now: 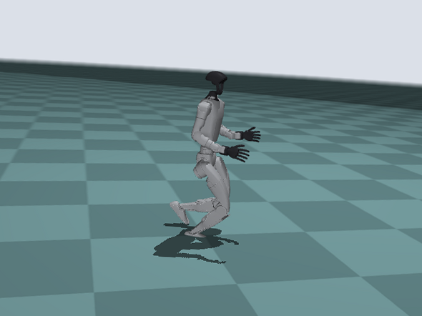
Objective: Run
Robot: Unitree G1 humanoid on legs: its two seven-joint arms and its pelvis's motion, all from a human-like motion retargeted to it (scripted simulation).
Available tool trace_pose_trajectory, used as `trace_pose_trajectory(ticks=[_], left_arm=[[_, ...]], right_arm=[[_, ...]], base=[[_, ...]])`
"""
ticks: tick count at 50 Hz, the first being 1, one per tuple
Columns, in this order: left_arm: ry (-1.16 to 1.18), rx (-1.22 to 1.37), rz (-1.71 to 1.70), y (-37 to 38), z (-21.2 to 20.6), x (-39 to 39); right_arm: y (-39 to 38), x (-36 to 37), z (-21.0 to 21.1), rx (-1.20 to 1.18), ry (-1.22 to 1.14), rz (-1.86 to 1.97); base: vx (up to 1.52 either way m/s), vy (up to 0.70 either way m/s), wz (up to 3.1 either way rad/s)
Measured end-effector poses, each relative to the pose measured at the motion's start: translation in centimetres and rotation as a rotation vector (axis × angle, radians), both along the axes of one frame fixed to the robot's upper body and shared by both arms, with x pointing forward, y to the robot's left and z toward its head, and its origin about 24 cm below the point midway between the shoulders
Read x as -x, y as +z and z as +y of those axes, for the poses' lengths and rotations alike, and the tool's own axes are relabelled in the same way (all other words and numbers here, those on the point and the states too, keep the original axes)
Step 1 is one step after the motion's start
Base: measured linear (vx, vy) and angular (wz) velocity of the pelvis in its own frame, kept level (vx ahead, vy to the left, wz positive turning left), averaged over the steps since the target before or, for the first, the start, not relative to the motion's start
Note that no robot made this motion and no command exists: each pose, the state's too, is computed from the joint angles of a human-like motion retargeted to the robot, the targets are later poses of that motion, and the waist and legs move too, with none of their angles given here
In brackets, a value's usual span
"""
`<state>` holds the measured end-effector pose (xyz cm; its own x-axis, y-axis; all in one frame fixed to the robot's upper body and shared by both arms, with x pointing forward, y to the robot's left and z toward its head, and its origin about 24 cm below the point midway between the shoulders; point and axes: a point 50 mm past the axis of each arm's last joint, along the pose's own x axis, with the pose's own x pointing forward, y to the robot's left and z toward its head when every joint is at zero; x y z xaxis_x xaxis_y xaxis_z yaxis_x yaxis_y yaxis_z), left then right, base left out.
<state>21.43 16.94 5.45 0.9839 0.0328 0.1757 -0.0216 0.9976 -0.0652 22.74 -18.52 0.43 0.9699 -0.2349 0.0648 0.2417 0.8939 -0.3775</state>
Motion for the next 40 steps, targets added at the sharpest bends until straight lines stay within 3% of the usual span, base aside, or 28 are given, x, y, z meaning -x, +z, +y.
trace_pose_trajectory(ticks=[8,14,19,24,30,40], left_arm=[[0.047,-0.105,0.18,-2.8,4.0,6.2],[0.095,-0.108,0.196,-2.9,4.7,7.8],[0.133,-0.182,0.013,-0.2,4.1,4.5],[0.223,-0.293,-0.324,5.8,2.5,-2.4],[0.159,-0.172,-0.576,11.2,-0.4,-4.1],[-0.142,-0.027,-0.523,9.1,-4.4,-1.5]], right_arm=[[7.5,-3.7,3.5,-0.03,0.172,-0.338],[7.2,-1.6,5.6,-0.072,0.339,-0.33],[4.3,0.4,6.1,-0.037,0.394,-0.191],[0.6,1.8,4.3,0.035,0.335,-0.001],[-1.4,5.5,0.5,0.044,0.274,0.132],[-3.0,8.9,-2.4,0.037,0.119,0.232]], base=[[0.03,0.04,0.58],[0.01,0.06,0.62],[-0.01,0.03,-0.11],[-0.05,0.01,-0.41],[0.05,0.02,-0.44],[0.0,-0.07,-0.22]])
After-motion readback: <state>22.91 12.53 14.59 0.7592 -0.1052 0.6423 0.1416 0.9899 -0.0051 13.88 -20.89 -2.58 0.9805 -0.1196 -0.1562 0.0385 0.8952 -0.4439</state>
